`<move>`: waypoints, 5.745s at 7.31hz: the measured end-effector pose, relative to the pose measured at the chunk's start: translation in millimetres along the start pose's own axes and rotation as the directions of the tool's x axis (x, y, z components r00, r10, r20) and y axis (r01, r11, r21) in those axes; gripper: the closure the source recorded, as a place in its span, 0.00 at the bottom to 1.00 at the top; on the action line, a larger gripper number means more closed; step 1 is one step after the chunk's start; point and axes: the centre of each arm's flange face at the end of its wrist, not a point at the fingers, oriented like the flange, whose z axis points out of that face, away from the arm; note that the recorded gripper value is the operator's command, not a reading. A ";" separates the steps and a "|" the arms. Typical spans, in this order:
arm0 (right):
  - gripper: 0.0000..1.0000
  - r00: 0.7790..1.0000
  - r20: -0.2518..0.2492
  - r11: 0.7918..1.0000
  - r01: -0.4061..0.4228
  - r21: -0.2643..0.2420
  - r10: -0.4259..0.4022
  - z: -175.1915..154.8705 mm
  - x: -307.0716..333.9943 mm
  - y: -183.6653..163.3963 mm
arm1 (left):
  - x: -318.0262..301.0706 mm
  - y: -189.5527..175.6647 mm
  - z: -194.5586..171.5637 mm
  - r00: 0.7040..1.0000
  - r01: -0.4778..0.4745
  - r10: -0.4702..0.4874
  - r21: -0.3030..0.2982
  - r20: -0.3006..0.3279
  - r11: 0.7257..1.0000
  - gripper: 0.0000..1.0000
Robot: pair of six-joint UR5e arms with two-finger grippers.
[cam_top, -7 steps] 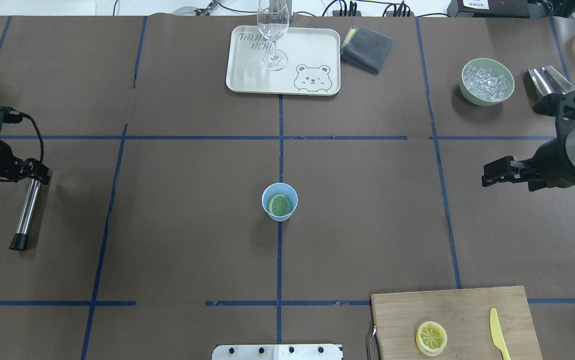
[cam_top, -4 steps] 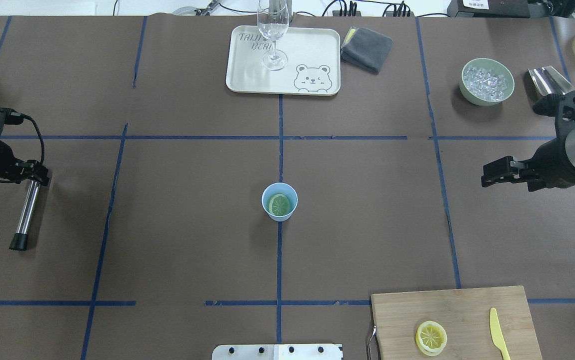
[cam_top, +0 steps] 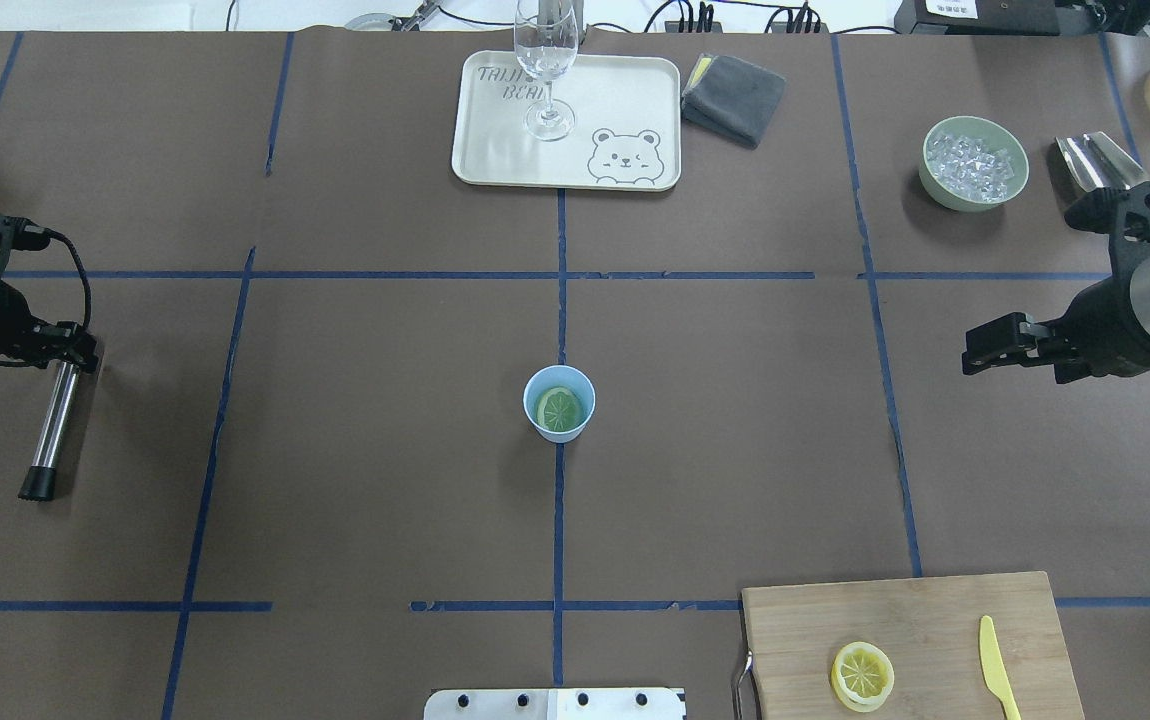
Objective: Squeeze lemon into cup
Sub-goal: 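Raise the right gripper away while the left gripper grasps the metal muddler, then carry the muddler with the left gripper over the blue cup, then press the muddler down into the cup onto the lemon slice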
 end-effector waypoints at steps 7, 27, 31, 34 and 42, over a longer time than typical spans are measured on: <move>0.00 1.000 0.002 1.000 0.001 0.000 -0.001 -0.6 -0.4 0.1 | 40.5 4.0 -29.4 0.997 -0.064 0.065 0.037 -0.039 0.997 1.00; 0.00 1.000 -0.017 1.000 -0.012 0.017 0.012 -1.2 17.4 -14.5 | 531.5 123.4 -103.9 0.911 -0.046 0.405 0.957 -0.077 0.287 1.00; 0.00 1.000 -0.020 1.000 -0.013 0.015 0.014 1.0 18.0 -15.4 | 529.0 116.1 -69.1 0.931 -0.095 0.365 0.954 -0.016 0.285 1.00; 0.00 1.000 -0.018 1.000 -0.013 0.016 0.014 0.5 17.3 -15.5 | 529.6 126.0 -51.2 0.931 -0.120 0.364 0.947 0.004 0.297 1.00; 0.00 0.999 0.012 1.000 -0.030 -0.001 0.030 -8.9 20.6 -19.1 | 534.9 137.9 -151.2 0.896 -0.135 0.442 0.976 0.048 0.169 1.00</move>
